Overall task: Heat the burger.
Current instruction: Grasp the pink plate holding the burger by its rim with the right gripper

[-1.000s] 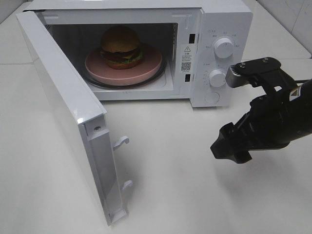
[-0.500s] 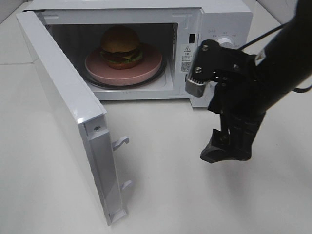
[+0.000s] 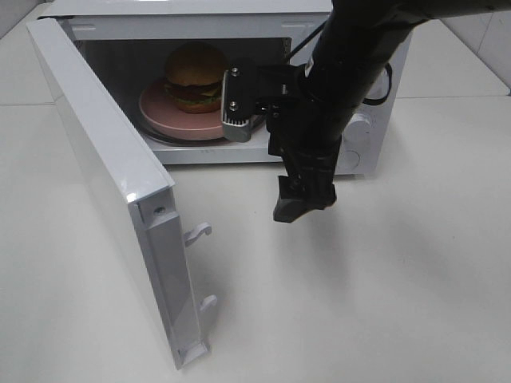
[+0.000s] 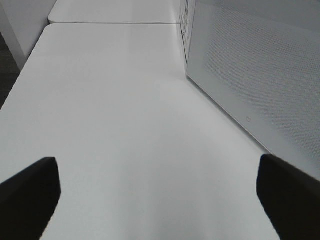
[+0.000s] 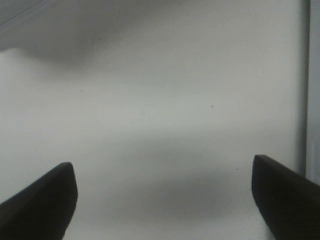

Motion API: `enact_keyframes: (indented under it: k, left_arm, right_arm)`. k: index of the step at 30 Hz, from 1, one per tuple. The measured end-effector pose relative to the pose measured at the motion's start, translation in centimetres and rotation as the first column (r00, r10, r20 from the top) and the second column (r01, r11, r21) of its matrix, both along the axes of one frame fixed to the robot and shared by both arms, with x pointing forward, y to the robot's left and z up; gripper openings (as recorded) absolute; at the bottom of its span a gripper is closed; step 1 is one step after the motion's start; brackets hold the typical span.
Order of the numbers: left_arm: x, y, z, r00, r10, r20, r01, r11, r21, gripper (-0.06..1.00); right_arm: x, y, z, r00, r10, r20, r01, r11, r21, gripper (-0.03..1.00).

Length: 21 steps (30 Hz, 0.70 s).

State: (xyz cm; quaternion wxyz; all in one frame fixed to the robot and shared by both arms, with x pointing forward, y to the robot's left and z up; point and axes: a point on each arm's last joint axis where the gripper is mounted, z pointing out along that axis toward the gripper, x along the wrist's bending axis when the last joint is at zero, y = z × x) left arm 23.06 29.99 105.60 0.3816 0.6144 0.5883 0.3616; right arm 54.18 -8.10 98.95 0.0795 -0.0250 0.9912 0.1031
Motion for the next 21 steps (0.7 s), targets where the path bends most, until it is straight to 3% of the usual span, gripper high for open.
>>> enact_keyframes:
  k: [21]
  left_arm:
    - [0.0,0.0,0.0,1.000,0.000,0.000,0.000,1.000,0.000,0.99]
  right_arm:
    - [7.5,5.0,-1.5,0.997,0.068,0.039,-0.068,0.998,-0.016,0.84]
